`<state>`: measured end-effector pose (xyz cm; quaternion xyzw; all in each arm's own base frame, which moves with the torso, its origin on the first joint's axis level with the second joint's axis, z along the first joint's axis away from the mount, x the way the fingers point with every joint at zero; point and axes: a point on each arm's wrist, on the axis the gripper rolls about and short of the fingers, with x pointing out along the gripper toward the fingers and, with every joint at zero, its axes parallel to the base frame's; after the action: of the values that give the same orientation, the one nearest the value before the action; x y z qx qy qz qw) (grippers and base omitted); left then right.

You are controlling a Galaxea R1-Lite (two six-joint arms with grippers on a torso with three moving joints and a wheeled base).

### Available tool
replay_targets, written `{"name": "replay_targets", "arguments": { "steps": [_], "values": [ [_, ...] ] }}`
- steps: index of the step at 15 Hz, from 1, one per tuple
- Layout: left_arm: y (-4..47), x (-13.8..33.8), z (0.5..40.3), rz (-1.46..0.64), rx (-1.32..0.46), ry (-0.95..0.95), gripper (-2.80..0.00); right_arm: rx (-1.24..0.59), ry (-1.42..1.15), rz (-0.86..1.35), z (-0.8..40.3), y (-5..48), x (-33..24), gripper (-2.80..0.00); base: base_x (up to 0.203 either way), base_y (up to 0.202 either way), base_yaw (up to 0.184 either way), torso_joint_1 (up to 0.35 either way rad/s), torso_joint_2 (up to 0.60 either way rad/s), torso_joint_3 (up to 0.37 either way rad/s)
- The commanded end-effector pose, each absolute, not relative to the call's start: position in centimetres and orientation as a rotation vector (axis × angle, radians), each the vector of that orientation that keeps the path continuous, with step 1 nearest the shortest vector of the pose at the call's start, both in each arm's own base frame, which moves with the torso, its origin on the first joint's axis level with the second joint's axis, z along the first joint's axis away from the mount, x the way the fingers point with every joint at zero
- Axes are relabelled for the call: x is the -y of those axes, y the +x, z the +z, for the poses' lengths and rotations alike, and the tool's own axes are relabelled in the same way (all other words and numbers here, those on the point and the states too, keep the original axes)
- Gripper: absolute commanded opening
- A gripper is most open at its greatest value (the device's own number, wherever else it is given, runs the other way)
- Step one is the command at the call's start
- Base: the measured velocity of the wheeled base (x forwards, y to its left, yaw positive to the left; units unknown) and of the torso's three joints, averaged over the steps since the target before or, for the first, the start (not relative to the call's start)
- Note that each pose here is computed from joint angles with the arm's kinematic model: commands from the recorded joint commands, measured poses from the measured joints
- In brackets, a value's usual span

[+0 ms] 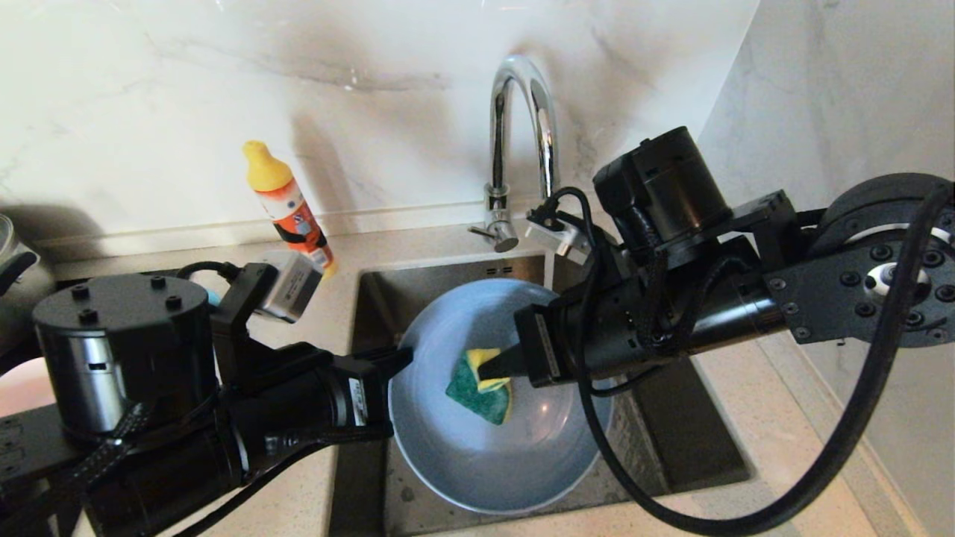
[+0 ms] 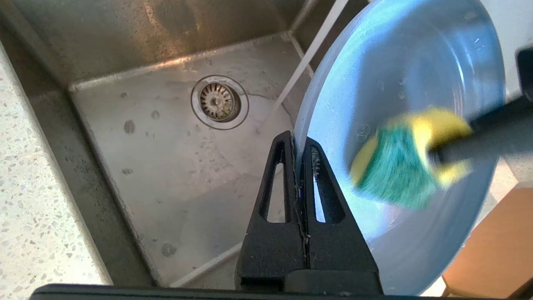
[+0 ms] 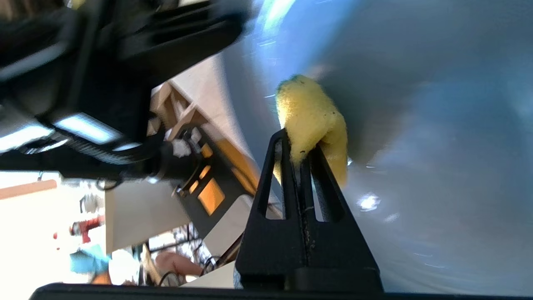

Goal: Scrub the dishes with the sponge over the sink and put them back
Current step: Wipe the plate

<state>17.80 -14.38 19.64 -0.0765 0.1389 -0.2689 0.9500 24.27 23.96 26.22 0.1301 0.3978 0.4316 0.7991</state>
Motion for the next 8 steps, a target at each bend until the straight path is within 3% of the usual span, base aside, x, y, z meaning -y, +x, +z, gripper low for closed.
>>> {"name": "replay_targets", "arguments": {
  "steps": [1, 8],
  "values": [
    [17.6, 14.2, 20.0, -0.548, -0.268, -0.164, -2.80, -0.838, 0.300, 0.888, 26.6, 24.9, -22.4, -2.80, 0.000, 0.000, 0.000, 0.000, 0.00, 0.000],
    [17.7, 14.1, 19.9, -0.543, -0.274, -0.185, -2.80, -0.843, 0.313, 0.847, 26.7, 23.7, -19.8, -2.80, 0.000, 0.000, 0.000, 0.000, 0.00, 0.000]
  ]
}}
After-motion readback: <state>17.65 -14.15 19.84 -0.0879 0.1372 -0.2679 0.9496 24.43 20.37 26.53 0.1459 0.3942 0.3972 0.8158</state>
